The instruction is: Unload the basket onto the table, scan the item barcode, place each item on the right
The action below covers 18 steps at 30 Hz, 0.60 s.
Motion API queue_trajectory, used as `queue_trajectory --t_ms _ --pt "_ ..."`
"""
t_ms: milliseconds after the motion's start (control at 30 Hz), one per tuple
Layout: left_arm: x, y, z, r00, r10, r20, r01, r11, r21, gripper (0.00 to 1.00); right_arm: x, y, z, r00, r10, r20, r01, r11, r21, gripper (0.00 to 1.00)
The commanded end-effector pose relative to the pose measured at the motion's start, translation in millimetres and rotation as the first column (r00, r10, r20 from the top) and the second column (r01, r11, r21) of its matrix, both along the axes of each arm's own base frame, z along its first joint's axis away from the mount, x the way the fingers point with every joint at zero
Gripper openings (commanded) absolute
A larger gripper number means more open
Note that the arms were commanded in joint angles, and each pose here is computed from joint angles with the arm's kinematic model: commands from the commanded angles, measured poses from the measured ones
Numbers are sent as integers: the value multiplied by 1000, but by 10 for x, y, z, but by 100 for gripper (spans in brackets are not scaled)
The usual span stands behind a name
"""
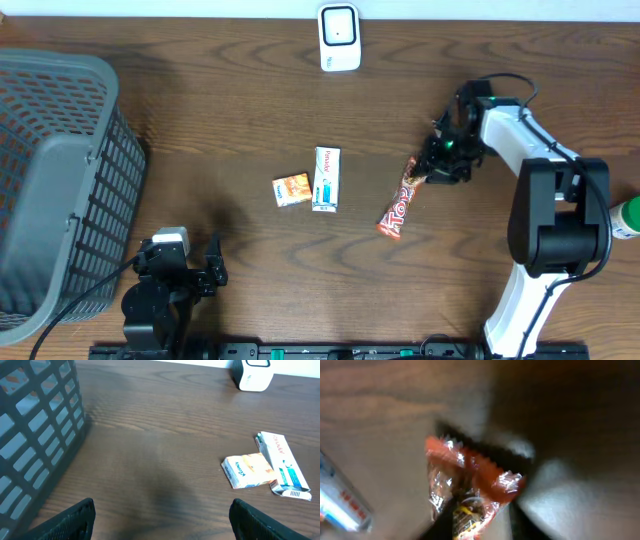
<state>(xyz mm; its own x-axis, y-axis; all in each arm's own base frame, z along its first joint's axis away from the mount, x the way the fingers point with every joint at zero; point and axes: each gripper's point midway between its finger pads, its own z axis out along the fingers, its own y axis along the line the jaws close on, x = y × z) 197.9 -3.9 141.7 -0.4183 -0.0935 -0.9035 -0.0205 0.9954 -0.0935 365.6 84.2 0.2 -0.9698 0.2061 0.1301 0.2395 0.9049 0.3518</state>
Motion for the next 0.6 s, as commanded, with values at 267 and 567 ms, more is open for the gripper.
queue_trajectory --t_ms 267,567 --pt "0 10 -13 1000 9 -2 -9 1000 -4 86 99 30 741 974 40 221 -6 988 -155 1" --pt "0 10 -13 1000 9 -2 -9 1000 -5 86 -127 -303 2641 679 220 701 374 717 -588 2"
